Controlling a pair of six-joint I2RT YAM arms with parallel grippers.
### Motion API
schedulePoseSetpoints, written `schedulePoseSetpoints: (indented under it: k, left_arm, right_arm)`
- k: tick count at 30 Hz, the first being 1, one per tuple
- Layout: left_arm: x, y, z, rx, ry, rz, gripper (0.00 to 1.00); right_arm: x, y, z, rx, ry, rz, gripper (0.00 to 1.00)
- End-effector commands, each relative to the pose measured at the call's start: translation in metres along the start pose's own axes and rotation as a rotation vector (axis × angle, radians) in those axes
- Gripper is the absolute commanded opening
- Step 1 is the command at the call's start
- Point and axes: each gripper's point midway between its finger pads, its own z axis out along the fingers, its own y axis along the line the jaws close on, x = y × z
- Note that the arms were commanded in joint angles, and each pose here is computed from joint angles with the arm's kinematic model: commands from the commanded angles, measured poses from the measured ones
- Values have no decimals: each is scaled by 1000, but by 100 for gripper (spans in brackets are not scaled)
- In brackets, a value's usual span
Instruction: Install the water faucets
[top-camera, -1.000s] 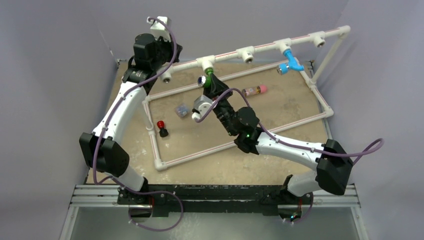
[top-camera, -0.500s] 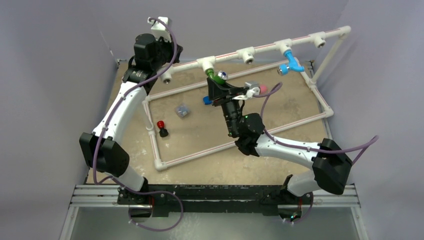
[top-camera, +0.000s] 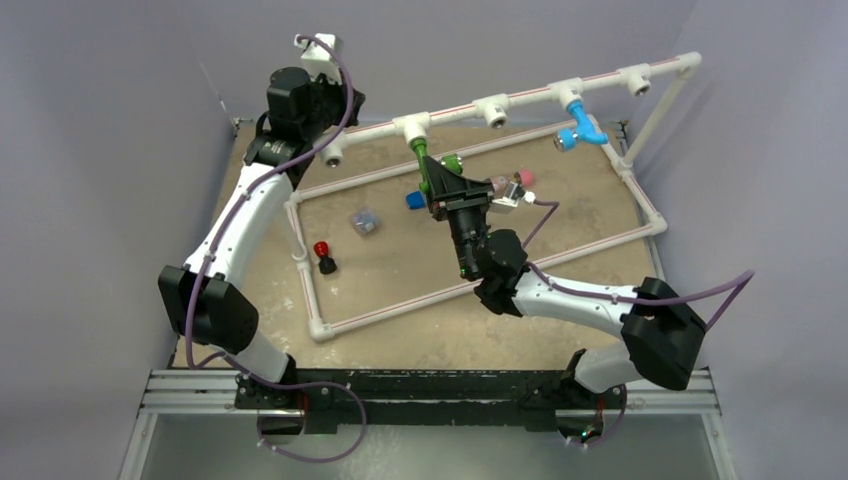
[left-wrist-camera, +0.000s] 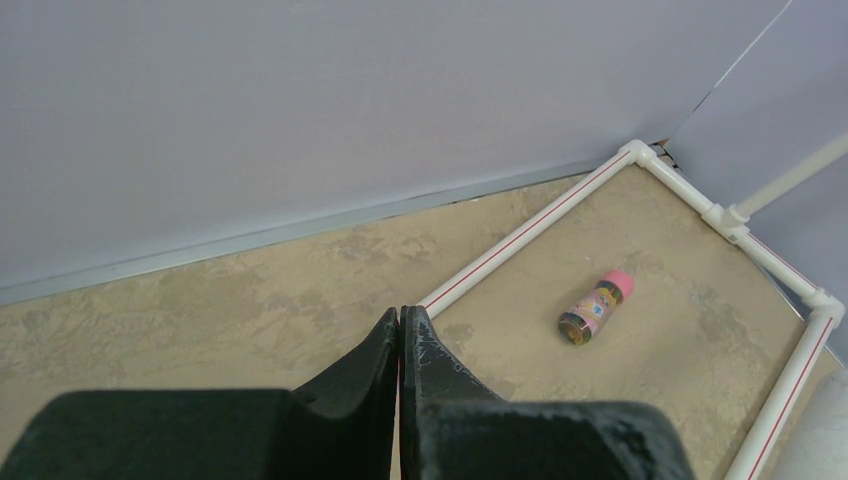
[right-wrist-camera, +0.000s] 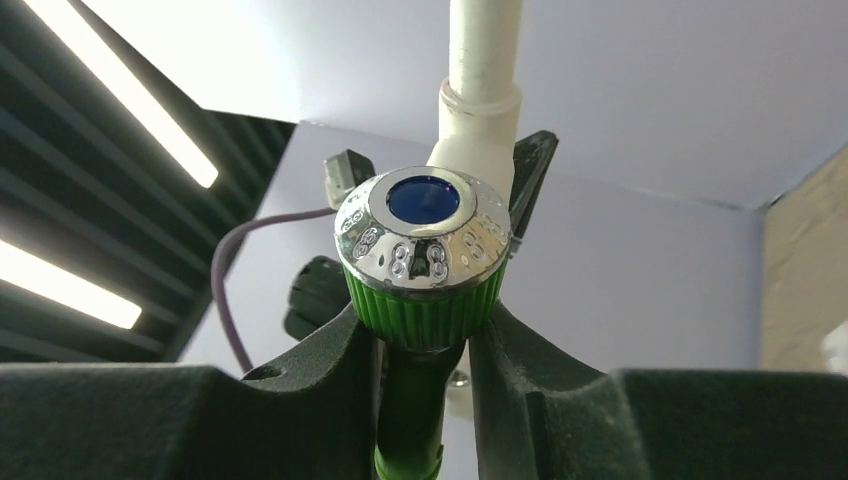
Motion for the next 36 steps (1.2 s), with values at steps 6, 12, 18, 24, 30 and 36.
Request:
schedulePoseSetpoints:
  k: [6,12,18,24,30,36]
  left_arm:
    - [118,13,1,-31,342,-57,0]
    - [120,13,3,-34,350,-59,0]
    - [122,14,4,-36,350,-57,0]
    - [125,15,6,-38,360,-60,0]
    - [127,14,8,-34,370,-64,0]
    - [124,15,7,-36,363,-59,0]
  right_arm:
    - [26,2,-16,51,154,282,6]
    - [10,1,-23,43,146,183,46]
    - [-1,-1,-35,14,176,9,80]
    - [-9,10,-50,-81,250,-246,83]
    - [-24,7,-67,-135,315,-623,86]
    - [-38,16,-69,-208,383,-1152,85]
